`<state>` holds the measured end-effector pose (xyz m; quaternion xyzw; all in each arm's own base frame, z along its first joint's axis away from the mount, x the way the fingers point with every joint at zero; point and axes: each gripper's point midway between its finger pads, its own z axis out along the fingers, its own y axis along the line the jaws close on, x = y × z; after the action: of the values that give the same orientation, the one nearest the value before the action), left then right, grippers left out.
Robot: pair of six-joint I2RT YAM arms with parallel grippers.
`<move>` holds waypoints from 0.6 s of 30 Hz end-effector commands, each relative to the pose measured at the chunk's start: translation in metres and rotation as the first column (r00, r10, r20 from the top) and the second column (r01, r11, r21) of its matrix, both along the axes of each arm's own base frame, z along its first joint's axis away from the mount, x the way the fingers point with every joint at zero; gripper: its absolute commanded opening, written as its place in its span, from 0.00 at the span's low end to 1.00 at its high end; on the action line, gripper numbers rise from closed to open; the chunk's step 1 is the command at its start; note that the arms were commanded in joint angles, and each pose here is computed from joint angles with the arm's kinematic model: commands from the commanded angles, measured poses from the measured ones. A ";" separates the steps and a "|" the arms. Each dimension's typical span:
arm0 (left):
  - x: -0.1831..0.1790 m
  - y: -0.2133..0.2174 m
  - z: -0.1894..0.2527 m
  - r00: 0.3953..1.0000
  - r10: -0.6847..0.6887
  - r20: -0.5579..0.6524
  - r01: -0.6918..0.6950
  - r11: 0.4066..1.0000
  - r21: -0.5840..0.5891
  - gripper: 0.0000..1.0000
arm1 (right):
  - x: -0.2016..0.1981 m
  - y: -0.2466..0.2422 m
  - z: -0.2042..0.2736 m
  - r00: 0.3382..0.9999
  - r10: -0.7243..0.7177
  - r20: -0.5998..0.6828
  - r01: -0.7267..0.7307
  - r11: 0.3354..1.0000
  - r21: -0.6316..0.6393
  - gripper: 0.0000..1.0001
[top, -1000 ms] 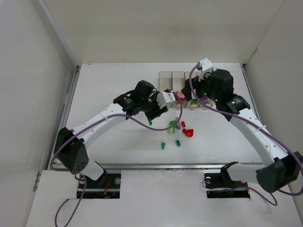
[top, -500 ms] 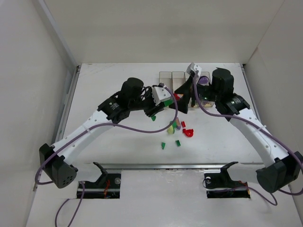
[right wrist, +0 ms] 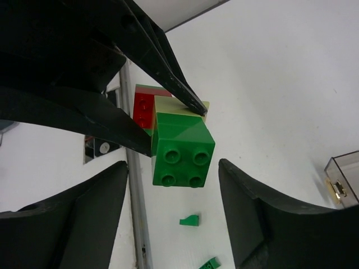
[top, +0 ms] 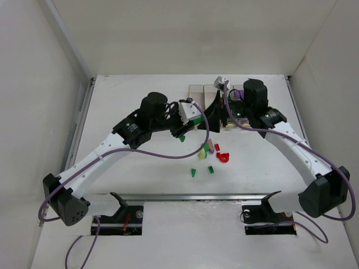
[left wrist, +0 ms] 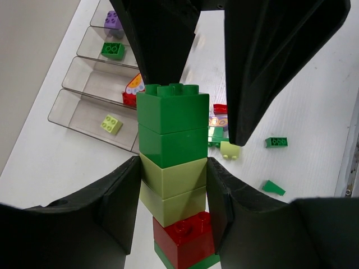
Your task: Sort the legos into containers by color
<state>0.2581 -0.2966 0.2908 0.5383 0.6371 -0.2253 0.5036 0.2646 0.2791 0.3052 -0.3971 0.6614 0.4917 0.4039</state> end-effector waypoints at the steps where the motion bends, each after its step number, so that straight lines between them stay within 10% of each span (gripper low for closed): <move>1: -0.004 -0.001 0.017 0.999 -0.005 0.043 0.008 0.998 -0.054 0.00 | -0.005 0.007 0.039 0.992 0.056 0.115 -0.064 0.996 0.065 0.70; 9: -0.005 -0.002 0.017 0.999 -0.017 0.048 0.020 0.998 -0.053 0.00 | 0.002 0.012 0.037 0.994 0.065 0.085 -0.071 0.995 0.066 0.59; 18: -0.006 -0.001 0.010 0.999 -0.018 0.033 0.019 0.999 -0.039 0.00 | 0.009 0.013 0.034 0.996 0.051 0.077 -0.055 0.997 0.060 0.00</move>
<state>0.2580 -0.2934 0.2825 0.5395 0.6435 -0.2189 0.4970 0.2769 0.2870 0.3113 -0.3904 0.6603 0.5048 0.3959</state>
